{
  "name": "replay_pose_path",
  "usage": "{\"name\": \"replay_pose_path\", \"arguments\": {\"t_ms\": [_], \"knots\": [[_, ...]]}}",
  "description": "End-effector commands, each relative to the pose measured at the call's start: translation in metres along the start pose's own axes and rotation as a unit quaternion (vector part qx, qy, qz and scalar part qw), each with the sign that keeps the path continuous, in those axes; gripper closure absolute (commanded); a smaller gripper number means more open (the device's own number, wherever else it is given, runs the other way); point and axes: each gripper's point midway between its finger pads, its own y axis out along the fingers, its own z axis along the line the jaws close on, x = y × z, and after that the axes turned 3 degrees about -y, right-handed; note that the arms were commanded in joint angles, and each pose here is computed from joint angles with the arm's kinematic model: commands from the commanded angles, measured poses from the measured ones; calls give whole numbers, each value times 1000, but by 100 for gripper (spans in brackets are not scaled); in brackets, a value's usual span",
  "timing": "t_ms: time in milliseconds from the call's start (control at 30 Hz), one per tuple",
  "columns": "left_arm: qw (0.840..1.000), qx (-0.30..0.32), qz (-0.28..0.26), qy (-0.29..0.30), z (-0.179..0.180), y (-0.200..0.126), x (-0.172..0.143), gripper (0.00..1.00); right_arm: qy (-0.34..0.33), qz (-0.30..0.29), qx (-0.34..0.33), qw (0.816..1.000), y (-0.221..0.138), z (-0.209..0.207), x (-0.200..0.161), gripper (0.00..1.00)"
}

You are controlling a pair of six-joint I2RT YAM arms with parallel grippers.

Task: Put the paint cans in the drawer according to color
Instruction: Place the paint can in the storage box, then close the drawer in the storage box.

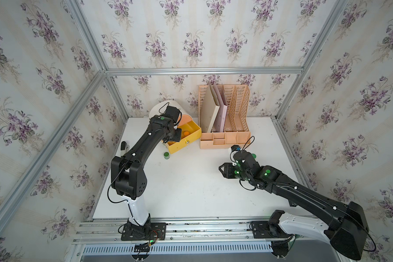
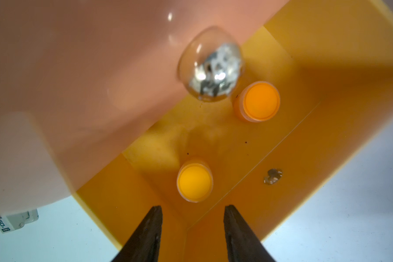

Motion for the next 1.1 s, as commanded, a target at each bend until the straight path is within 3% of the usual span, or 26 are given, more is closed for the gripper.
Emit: {"name": "replay_pose_path", "arguments": {"t_ms": [0, 233, 433, 567, 800, 1067], "knots": [[1000, -4, -6, 5, 0, -12, 2, 47, 0, -8, -1, 1000, -2, 1, 5, 50], [999, -8, -46, 11, 3, -53, 15, 46, -5, -17, 11, 1000, -4, 7, 10, 50], [992, -18, -122, 19, 15, -99, 43, 27, -49, -51, 82, 994, -13, 45, 28, 51], [988, -20, -156, 4, 38, -120, 68, 1, -73, -71, 117, 988, -17, 65, 39, 52], [974, -65, -217, -30, 78, -132, 110, 1, -103, -117, 142, 977, -16, 82, 59, 53], [958, -128, -247, -75, 112, -99, 146, 1, -127, -168, 173, 962, 0, 103, 81, 56]]}}
